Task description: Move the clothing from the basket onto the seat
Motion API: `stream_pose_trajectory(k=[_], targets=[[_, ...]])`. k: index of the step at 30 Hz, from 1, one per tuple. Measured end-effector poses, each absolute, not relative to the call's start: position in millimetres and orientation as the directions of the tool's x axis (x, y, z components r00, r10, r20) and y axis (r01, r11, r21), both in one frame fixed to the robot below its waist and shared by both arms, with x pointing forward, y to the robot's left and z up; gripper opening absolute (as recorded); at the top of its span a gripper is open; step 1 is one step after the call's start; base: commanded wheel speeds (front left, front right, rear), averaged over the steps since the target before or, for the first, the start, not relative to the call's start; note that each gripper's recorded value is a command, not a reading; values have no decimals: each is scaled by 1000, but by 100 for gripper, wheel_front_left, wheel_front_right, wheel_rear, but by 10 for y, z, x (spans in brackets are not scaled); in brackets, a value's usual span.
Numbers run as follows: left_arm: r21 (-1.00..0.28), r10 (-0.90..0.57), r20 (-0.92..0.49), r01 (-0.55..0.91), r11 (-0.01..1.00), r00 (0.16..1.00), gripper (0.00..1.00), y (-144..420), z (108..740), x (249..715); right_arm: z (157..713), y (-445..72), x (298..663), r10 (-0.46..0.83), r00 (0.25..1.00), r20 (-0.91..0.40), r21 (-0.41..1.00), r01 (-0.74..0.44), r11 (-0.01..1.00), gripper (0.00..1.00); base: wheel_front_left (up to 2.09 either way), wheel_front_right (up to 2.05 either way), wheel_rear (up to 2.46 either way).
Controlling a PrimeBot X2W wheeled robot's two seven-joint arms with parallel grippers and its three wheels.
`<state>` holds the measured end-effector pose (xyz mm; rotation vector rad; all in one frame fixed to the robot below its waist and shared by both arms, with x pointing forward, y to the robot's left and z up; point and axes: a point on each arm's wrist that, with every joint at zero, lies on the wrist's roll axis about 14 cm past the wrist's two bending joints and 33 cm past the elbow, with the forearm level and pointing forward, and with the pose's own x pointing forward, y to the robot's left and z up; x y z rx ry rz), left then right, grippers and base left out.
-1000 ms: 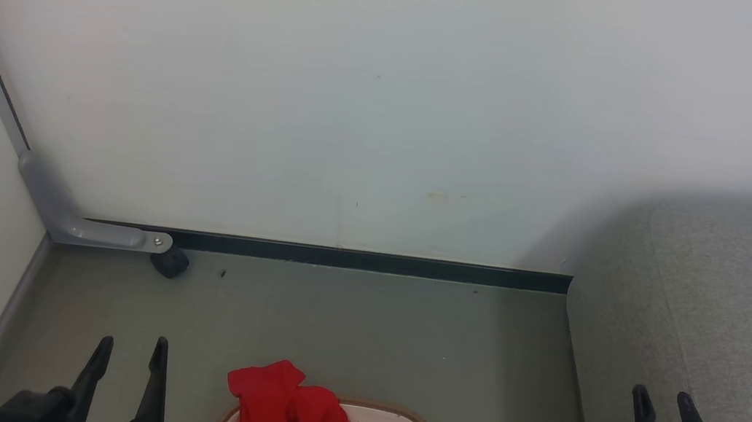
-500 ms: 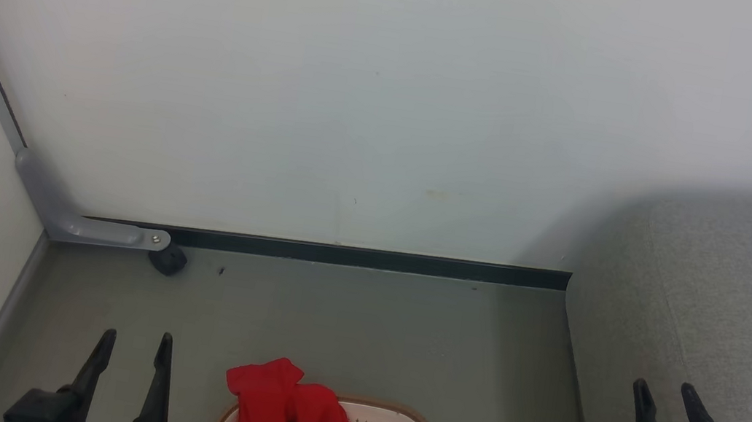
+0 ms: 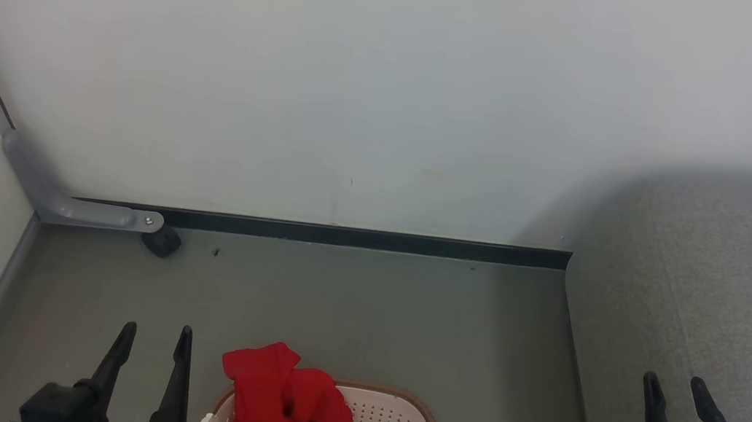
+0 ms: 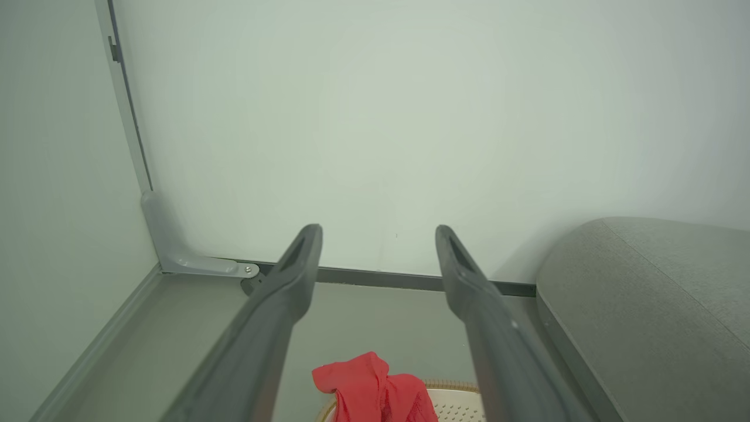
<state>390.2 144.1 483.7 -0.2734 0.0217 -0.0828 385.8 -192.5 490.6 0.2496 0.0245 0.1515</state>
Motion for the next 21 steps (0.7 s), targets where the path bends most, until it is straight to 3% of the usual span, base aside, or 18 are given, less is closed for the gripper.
stream_pose_trajectory(k=[7,21], targets=[[-298,-146,-10,137,945,989,100,1189,4820,4077,4835,-1958,3931,137,990,-22,259,-127,957,100,0,0,0],[-325,-259,-151,199,924,954,100,778,4283,4304,4718,-2067,4105,109,993,-48,258,-93,962,100,0,0,0]])
